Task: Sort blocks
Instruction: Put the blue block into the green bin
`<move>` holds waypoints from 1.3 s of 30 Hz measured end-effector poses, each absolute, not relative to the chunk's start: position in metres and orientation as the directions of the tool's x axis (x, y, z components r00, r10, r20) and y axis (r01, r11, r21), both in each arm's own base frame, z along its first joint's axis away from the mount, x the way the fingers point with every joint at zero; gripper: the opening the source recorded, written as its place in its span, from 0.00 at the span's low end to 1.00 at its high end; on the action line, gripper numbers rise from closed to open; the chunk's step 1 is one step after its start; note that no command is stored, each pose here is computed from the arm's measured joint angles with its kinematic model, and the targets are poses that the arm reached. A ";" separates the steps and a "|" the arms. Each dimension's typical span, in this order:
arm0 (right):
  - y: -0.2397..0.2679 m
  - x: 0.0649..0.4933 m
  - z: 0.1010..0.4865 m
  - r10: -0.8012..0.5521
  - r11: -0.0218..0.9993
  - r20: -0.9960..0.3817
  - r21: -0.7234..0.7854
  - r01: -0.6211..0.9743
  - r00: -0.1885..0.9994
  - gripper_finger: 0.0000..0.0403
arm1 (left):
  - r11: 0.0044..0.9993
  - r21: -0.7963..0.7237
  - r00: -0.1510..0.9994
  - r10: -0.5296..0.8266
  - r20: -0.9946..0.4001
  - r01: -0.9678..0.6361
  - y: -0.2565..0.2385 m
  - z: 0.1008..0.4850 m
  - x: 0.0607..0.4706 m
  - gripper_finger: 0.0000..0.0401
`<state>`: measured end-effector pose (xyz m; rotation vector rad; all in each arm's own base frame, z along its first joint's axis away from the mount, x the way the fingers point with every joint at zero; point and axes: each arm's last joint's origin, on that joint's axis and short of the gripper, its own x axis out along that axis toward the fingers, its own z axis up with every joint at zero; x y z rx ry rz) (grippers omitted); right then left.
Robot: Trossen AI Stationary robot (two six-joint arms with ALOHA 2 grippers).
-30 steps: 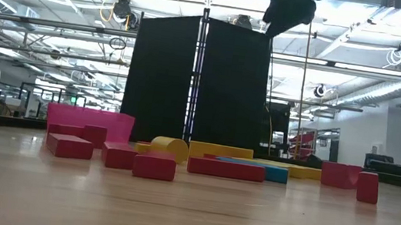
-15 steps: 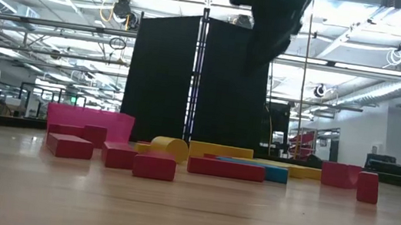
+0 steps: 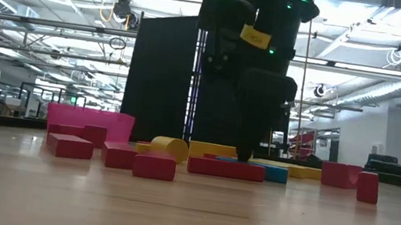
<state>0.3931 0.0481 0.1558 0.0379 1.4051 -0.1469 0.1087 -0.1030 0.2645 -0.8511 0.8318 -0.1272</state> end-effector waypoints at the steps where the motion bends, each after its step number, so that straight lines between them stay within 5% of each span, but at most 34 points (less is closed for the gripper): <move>1: 0.048 0.394 0.153 -0.080 0.990 -0.985 -0.061 0.125 0.152 0.72 | 0.674 -0.707 0.692 -0.406 -0.597 -0.215 -0.103 0.265 0.109 0.69; 23: 0.008 0.397 0.148 -0.074 0.990 -0.988 -0.056 0.129 0.136 0.70 | 0.707 -0.669 0.702 -0.355 -0.617 -0.230 -0.101 0.262 0.109 0.69; 27: 0.009 0.397 0.148 -0.072 0.991 -0.988 -0.055 0.125 0.135 0.57 | 0.712 -0.662 0.721 -0.328 -0.610 -0.236 -0.100 0.262 0.109 0.69; 34: 0.007 0.397 0.149 -0.071 0.989 -0.989 -0.053 0.135 0.130 0.17 | 0.722 -0.647 0.749 -0.282 -0.599 -0.246 -0.099 0.263 0.110 0.69; 39: 0.007 0.398 0.152 -0.044 0.990 -0.988 -0.023 0.140 0.149 0.10 | 0.723 -0.644 0.757 -0.269 -0.596 -0.250 -0.098 0.263 0.110 0.69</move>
